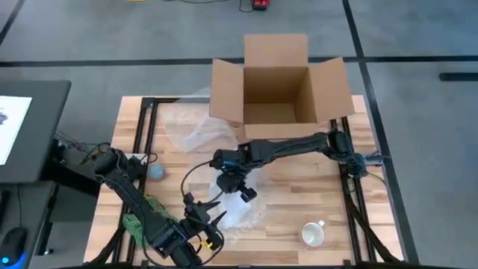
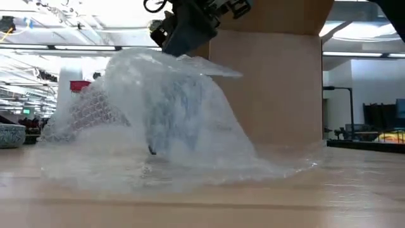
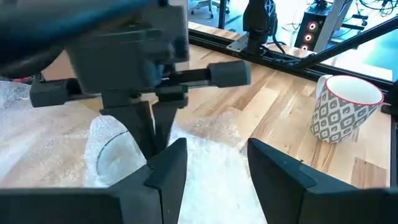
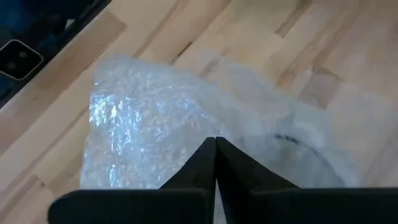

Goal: Wrap mug
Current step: Wrap the white blue mug with bubble wrap

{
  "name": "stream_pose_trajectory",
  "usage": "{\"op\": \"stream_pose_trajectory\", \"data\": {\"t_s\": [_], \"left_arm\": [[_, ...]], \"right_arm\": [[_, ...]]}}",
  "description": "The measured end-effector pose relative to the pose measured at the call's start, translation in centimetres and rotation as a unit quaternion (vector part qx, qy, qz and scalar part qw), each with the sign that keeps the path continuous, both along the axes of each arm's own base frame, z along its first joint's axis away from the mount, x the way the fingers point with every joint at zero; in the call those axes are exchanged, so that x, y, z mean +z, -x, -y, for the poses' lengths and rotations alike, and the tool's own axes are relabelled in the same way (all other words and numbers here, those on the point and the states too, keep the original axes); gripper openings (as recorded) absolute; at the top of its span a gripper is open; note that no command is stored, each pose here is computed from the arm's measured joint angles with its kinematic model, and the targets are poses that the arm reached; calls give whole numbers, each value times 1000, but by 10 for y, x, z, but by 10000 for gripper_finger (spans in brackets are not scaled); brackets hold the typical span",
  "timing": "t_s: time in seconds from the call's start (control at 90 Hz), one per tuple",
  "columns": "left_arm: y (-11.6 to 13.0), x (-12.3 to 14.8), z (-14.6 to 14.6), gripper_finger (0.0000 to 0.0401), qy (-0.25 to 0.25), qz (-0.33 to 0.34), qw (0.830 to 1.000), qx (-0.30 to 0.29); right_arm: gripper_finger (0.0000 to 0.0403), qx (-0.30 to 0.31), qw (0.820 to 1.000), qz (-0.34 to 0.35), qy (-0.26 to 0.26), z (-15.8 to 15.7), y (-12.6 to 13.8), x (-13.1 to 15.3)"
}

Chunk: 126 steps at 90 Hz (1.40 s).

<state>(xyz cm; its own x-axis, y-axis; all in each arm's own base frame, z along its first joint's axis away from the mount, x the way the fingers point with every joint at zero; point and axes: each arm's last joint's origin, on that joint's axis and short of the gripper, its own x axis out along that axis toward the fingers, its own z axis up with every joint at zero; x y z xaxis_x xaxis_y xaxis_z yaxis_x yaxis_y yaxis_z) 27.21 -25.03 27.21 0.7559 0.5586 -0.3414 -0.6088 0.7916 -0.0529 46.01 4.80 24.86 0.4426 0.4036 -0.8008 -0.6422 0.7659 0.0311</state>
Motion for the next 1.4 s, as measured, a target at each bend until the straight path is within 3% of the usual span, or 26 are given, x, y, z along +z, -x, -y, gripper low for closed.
{"op": "stream_pose_trajectory", "data": {"t_s": [0.311, 0.478, 0.856, 1.022, 1.4], "left_arm": [[0, 0, 0, 148, 3, 0, 1000, -1], [0, 0, 1, 148, 7, 2, 1000, 0], [-1, 0, 1, 148, 10, 6, 1000, -1], [-2, 1, 2, 148, 9, 7, 1000, -3], [1, -1, 10, 148, 47, -24, 998, -33]], "right_arm": [[0, -19, 1000, 7, -11, 9, -5, -2], [0, -46, 998, -31, -5, 21, -4, -28], [0, -77, 996, -32, -14, 35, 0, -57], [0, -69, 997, -36, -8, 27, 1, -57], [0, -37, 997, -55, 28, 1, 6, -18]]}}
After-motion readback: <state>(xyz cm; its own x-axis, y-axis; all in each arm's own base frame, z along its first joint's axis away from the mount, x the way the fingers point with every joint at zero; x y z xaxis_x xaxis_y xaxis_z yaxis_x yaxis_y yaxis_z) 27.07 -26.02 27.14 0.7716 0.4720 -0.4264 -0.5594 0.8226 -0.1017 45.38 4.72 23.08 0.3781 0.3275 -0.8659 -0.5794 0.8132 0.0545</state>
